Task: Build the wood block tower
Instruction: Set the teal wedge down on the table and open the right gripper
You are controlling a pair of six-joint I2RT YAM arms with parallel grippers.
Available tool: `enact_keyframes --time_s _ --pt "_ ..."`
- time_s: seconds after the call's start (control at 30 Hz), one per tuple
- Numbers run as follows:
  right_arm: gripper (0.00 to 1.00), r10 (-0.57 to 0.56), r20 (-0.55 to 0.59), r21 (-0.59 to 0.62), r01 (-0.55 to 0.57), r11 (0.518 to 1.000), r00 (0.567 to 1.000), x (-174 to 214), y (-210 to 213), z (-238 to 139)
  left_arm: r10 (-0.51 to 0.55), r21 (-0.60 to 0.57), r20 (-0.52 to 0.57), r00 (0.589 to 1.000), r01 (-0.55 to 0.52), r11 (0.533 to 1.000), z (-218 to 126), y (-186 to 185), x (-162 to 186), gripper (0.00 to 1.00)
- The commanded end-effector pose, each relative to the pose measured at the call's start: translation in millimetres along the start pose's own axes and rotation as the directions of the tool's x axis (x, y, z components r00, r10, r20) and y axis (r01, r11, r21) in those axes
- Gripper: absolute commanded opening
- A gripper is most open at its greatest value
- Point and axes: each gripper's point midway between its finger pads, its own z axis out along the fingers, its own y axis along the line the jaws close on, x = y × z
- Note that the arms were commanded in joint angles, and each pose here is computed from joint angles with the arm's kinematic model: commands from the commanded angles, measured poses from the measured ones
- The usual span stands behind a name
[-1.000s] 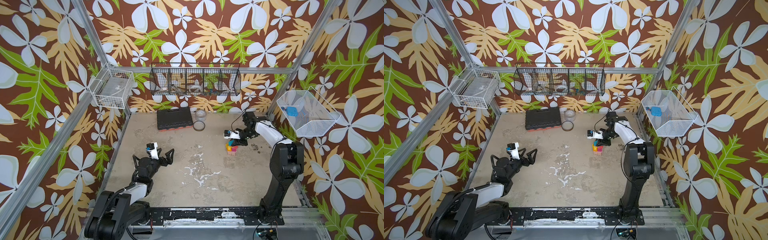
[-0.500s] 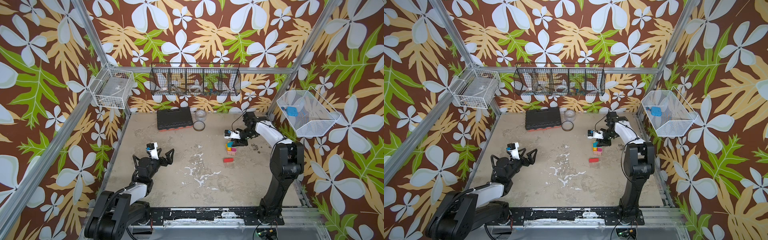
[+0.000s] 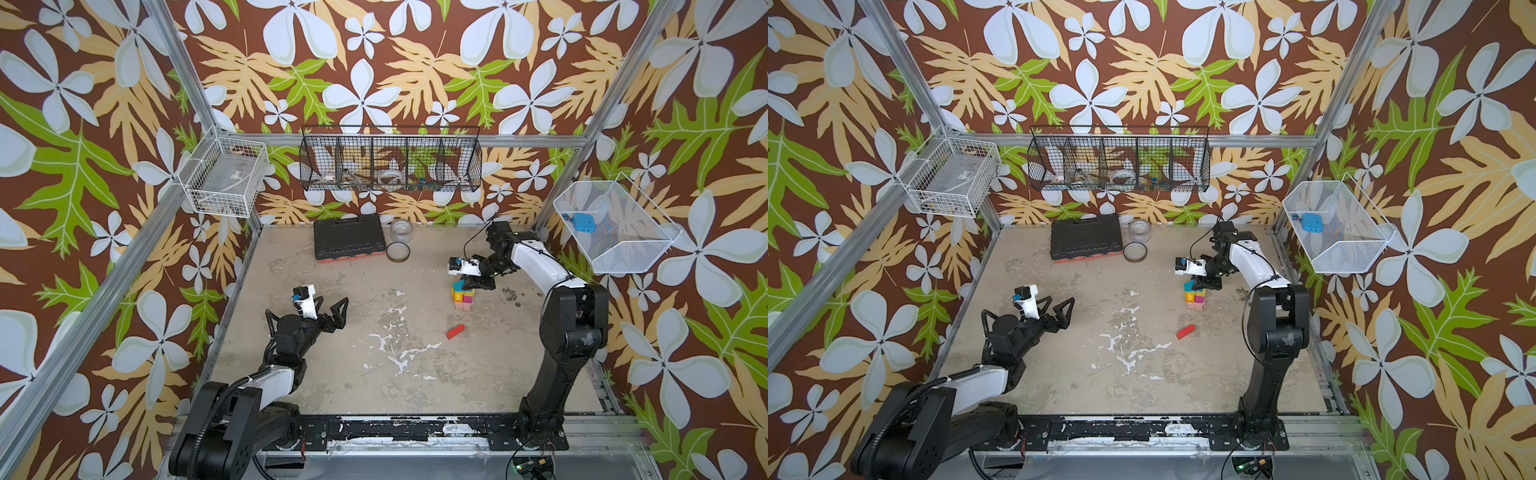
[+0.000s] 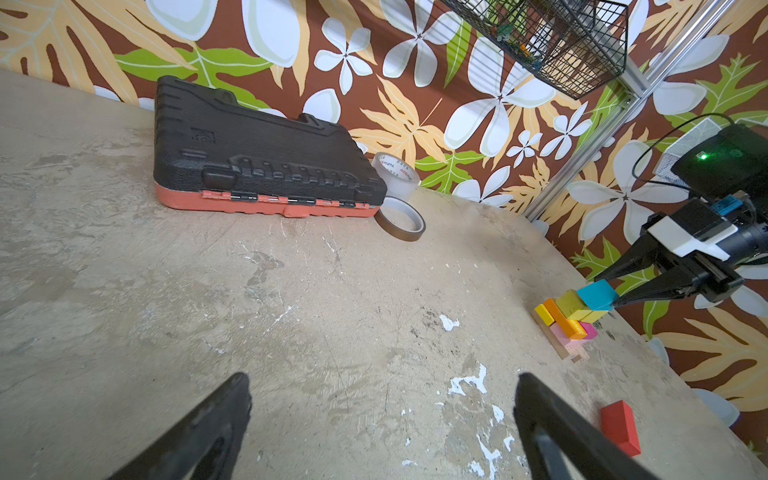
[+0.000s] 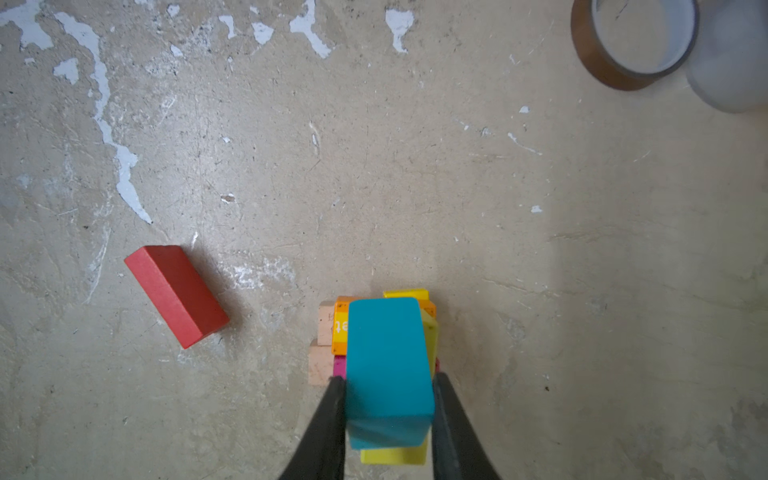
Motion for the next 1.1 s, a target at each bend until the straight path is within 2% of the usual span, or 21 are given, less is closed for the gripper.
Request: enact_keyframes --time_s 0.0,0.07,0.17,0.4,0.53,0.7,0.77,0.87,1.0,1.07 --pt "0.18 -0.019 0.083 -0.001 0.019 1.0 0.996 -20 3 -12 0.006 0.021 0.026 1.0 -0.007 1.0 1 -5 -8 1.0" --pt "0.17 -0.028 0.143 -0.003 0.029 1.0 0.989 -34 5 -15 0.006 0.021 0.026 1.0 -0.007 1.0 1 -5 -8 1.0" --pt "0.16 -0.063 0.15 -0.011 0.066 0.998 0.987 -51 13 -9 0.006 0.019 0.026 1.0 -0.007 1.0 1 -4 -8 1.0" --pt "0.15 -0.131 0.124 -0.127 0.147 0.981 0.984 -91 49 48 0.007 0.022 0.029 1.0 -0.008 1.0 0 -5 -8 1.0" --pt "0.15 -0.131 0.057 -0.187 0.14 0.972 0.99 -92 63 86 0.008 0.023 0.031 0.999 -0.009 1.0 0 -5 -9 1.0" --pt "0.17 -0.116 -0.015 -0.246 0.109 0.963 0.993 -73 75 116 0.008 0.023 0.031 0.999 -0.008 1.0 0 -5 -9 1.0" --pt "0.21 -0.118 -0.039 -0.254 0.105 0.961 0.992 -66 77 120 0.008 0.022 0.03 1.0 -0.009 1.0 -1 -5 -8 1.0" --pt "0.36 -0.129 -0.04 -0.236 0.116 0.965 0.991 -64 79 117 0.007 0.021 0.03 1.0 -0.008 1.0 0 -5 -8 1.0" --pt "0.51 -0.157 -0.022 -0.151 0.152 0.977 0.987 -69 79 100 0.006 0.019 0.03 1.0 -0.006 1.0 0 -5 -8 1.0" --pt "0.55 -0.169 -0.016 -0.107 0.166 0.98 0.985 -72 81 87 0.006 0.019 0.031 1.0 -0.007 1.0 0 -4 -9 1.0"
